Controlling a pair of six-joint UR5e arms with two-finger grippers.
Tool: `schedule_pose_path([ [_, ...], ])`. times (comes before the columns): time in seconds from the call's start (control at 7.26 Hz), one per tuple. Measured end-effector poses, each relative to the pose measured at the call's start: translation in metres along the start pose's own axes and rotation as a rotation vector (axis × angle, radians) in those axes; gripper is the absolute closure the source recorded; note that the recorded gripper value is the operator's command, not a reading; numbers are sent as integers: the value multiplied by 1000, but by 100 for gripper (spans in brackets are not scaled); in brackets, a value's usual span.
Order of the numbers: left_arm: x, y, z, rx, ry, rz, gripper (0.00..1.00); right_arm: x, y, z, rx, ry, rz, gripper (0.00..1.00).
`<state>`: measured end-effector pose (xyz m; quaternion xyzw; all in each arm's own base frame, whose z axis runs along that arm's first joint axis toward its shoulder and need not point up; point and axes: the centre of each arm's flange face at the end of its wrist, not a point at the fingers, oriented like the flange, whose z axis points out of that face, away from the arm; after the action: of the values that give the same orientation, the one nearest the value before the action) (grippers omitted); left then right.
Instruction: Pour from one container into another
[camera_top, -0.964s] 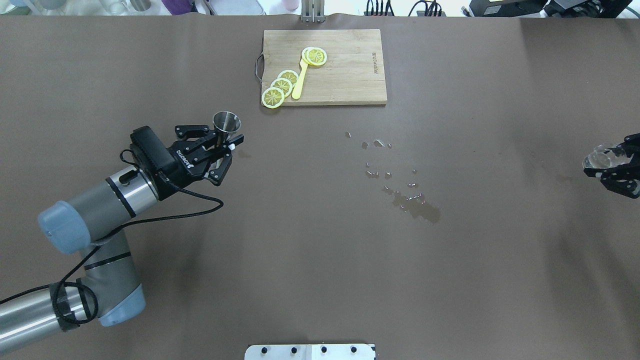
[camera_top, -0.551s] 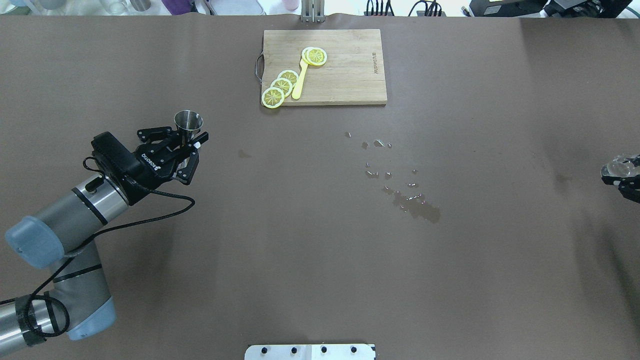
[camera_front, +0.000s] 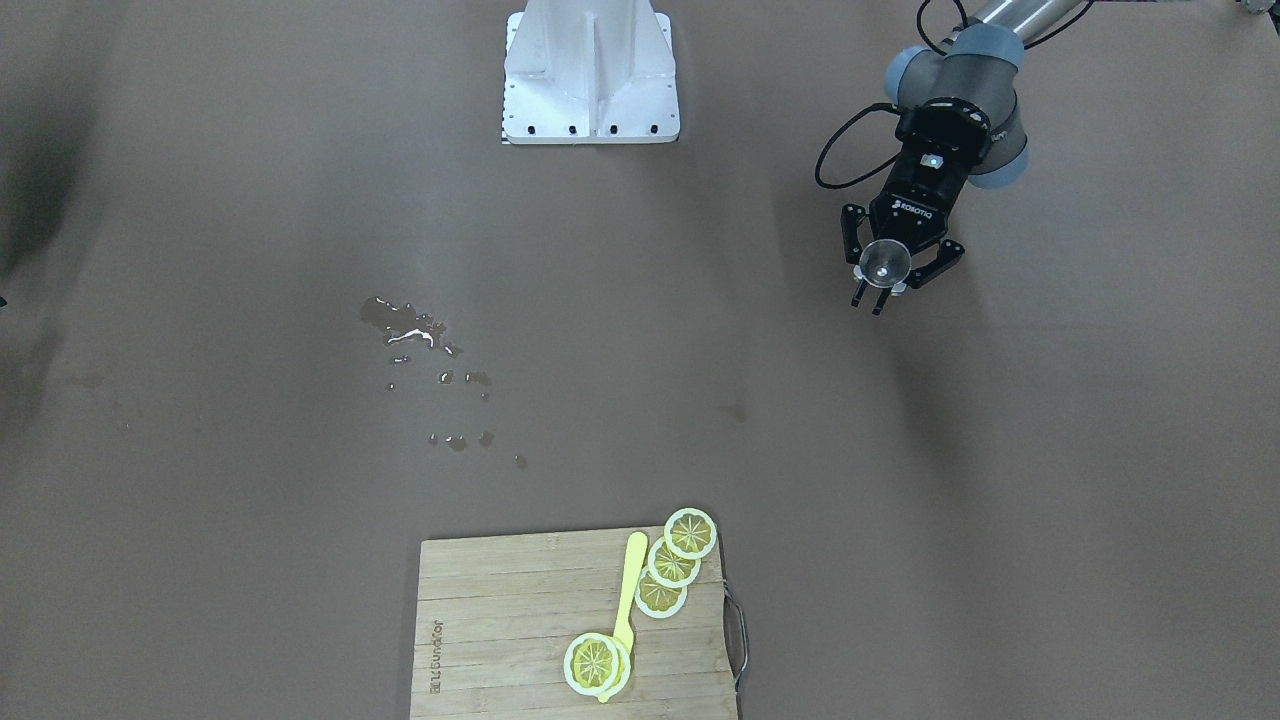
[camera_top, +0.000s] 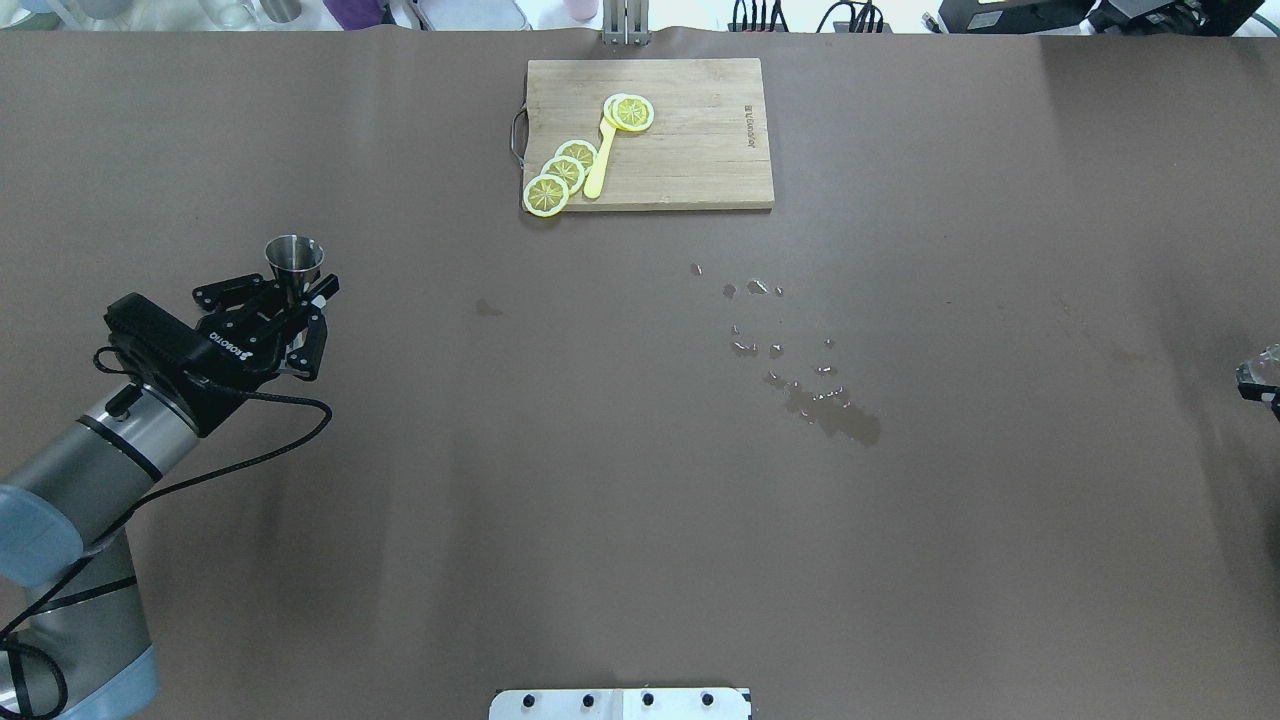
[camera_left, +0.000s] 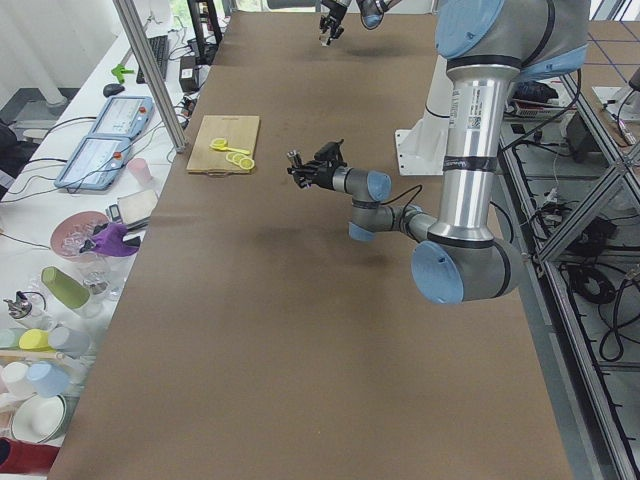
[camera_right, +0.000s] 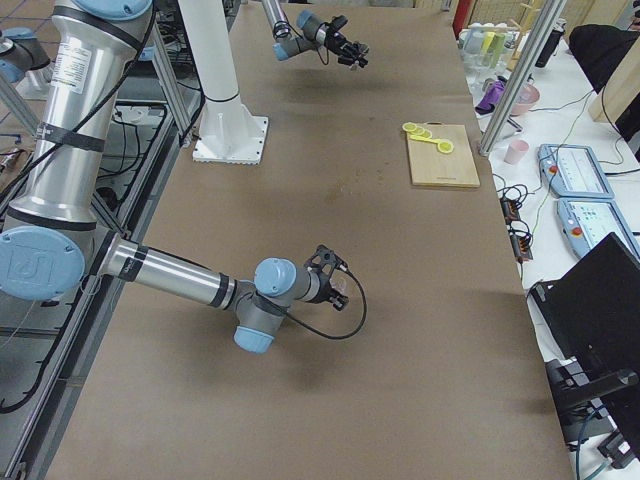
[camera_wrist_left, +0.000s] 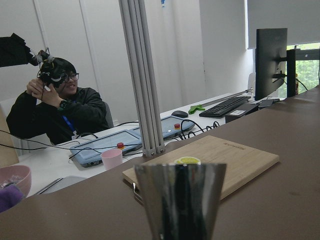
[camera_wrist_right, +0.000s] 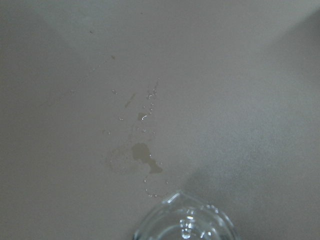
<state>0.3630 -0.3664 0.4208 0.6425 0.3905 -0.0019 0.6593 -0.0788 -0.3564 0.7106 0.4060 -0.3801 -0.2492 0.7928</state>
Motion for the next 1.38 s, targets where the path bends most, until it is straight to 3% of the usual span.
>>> schedule_pose_path([
  [0.55,-17,15,-23,-55,-162,-5,100,15,31,13,8,-2,31,100],
  [0.96,-15,9,-21,-93,-272,5,100,26,31,31,19,-6,23,100],
  [1.24,-17,8,-18,-87,-346,14,100,29,29,38,18,-6,23,91],
  [1.38,-20,11,-17,-79,-393,23,100,31,27,40,18,-7,22,80],
])
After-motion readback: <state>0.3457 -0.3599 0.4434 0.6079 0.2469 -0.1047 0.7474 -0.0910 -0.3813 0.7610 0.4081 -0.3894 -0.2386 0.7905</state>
